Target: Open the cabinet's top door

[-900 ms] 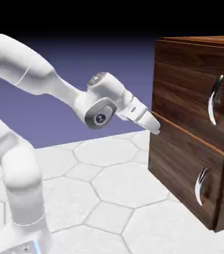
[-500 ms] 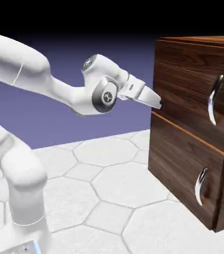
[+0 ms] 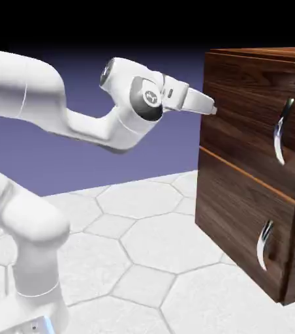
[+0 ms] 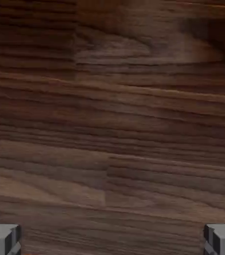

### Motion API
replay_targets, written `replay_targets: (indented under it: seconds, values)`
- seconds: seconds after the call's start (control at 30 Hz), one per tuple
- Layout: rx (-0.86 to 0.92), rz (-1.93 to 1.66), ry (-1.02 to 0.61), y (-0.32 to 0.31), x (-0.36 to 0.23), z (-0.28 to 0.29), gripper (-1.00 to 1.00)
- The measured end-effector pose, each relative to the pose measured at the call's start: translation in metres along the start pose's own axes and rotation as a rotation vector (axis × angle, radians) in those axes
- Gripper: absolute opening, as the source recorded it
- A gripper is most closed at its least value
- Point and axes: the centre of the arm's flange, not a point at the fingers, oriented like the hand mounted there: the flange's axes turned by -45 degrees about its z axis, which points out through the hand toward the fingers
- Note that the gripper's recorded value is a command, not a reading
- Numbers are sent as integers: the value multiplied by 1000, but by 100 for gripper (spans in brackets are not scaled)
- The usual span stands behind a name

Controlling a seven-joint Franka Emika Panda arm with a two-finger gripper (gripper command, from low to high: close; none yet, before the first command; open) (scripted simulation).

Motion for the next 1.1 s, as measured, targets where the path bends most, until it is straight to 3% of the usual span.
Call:
replay_targets:
  seconds: [0.53,1.1]
  values:
    - [-27,37,194,59,-2,7,100]
    - [-39,84,330,136,-54,71,100]
